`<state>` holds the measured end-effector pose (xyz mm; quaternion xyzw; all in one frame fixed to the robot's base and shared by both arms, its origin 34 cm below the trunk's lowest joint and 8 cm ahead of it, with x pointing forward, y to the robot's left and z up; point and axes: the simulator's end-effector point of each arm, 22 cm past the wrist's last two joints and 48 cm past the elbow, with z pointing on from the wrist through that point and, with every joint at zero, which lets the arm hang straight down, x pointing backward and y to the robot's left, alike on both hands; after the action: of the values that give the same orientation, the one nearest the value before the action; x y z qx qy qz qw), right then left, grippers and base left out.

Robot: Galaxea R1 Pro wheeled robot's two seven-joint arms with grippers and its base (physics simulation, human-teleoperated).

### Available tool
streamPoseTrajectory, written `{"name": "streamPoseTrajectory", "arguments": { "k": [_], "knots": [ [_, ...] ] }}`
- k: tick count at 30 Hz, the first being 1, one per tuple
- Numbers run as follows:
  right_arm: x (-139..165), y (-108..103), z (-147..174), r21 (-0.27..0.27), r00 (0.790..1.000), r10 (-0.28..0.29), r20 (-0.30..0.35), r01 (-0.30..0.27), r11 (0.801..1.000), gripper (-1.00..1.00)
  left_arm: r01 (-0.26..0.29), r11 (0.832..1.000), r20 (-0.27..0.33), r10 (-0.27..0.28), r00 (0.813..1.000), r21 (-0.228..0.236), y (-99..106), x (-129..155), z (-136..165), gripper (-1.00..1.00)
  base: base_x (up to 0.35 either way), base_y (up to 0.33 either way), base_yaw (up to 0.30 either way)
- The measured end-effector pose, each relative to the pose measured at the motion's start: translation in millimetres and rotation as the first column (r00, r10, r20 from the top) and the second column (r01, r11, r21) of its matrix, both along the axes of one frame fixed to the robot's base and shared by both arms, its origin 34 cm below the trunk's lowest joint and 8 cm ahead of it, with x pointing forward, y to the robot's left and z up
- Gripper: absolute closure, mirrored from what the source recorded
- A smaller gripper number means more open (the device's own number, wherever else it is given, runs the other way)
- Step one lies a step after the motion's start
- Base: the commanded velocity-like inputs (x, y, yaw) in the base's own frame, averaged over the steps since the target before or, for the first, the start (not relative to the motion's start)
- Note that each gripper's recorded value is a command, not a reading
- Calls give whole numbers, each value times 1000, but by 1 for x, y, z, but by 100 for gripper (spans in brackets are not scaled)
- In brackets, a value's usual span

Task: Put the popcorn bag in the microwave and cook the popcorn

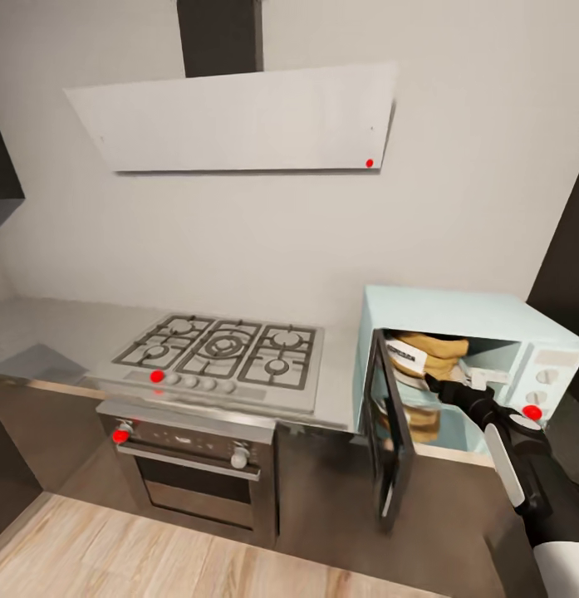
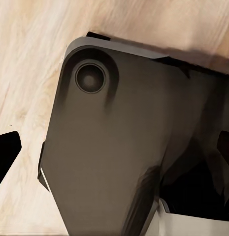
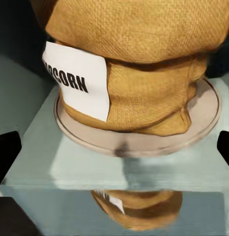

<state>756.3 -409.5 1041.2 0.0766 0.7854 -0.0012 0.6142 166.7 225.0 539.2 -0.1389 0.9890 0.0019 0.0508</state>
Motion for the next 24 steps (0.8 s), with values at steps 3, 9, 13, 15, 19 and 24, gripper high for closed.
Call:
{"name": "streamPoseTrajectory", "arguments": {
  "k": [3, 9, 13, 15, 19, 24],
  "knots": [
    [0, -1, 0, -1, 1000, -2, -2, 2, 1000, -100, 0, 1000, 0, 0, 1000, 0, 0, 0, 0, -100, -331, 0, 0],
    [-1, -3, -3, -1, 1000, 2, -10, -2, 1000, -100, 0, 1000, 2, 0, 1000, 0, 0, 1, 0, -100, -331, 0, 0],
    [-7, -4, -23, 19, 995, 4, -103, -2, 1000, -100, -1, 1000, 5, 1, 1000, 1, 0, 2, 0, -100, -332, 0, 0],
    [-14, -7, -40, 35, 985, 3, -170, 3, 999, -100, -3, 1000, 6, 3, 1000, 1, 1, 2, 0, -100, -332, 0, 0],
    [-54, -36, -114, 29, 939, -33, -343, 45, 999, -100, -7, 1000, 7, 7, 1000, 3, 2, 3, 0, -100, -332, 0, 0],
    [-109, -63, -211, 37, 840, -71, -538, 108, 993, -100, -11, 1000, 8, 11, 1000, 4, 3, 3, 0, -100, -331, 0, 0]
  ]
}}
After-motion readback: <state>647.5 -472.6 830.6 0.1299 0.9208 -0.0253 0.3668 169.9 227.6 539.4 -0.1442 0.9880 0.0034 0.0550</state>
